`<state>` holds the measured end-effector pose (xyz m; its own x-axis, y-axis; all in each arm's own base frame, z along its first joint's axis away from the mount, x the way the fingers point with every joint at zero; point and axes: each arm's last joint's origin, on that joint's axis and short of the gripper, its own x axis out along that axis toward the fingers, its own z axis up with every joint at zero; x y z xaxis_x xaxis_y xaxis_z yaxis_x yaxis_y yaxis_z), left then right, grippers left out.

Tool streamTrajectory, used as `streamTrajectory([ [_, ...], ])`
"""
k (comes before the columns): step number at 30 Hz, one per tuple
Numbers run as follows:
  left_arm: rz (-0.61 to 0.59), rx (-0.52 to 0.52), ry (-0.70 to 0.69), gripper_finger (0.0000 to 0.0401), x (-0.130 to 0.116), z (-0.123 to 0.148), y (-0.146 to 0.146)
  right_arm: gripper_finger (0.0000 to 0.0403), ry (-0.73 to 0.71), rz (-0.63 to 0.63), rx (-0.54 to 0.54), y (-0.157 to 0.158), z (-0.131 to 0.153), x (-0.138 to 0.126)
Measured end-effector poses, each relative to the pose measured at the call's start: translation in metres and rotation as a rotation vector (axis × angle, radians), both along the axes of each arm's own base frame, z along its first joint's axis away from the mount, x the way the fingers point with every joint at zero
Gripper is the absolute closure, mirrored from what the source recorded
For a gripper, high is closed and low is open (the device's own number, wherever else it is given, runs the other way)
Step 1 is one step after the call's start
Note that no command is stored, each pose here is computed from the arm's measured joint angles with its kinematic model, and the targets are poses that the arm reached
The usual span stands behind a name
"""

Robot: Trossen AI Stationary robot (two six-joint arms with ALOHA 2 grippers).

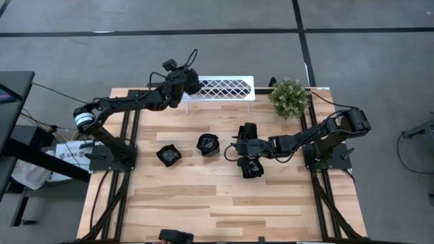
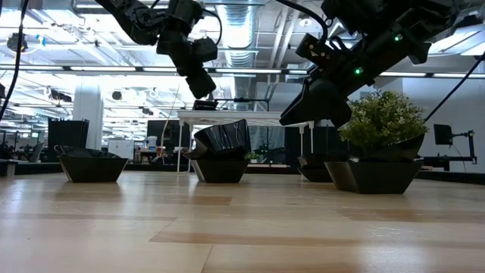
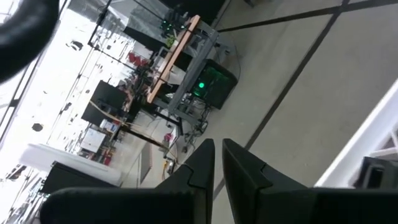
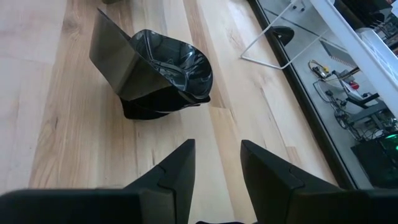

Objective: Pick & Place Mini shaped plates
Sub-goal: Stack the black square plate on top of the black square plate on the shelf

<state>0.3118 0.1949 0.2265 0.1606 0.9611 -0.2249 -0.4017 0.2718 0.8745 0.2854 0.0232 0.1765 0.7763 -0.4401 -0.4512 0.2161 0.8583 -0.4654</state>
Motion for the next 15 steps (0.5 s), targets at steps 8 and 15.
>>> streamTrajectory([
  [8, 0.013, 0.014, -0.04, 0.0368, -0.001, 0.003, 0.004, 0.028, 0.001, 0.0, -0.001, 0.0, 0.0, 0.0],
  [15, -0.133, -0.026, -0.107, 0.0368, 0.015, 0.002, -0.02, 0.028, 0.001, -0.001, -0.001, 0.0, 0.0, 0.0],
])
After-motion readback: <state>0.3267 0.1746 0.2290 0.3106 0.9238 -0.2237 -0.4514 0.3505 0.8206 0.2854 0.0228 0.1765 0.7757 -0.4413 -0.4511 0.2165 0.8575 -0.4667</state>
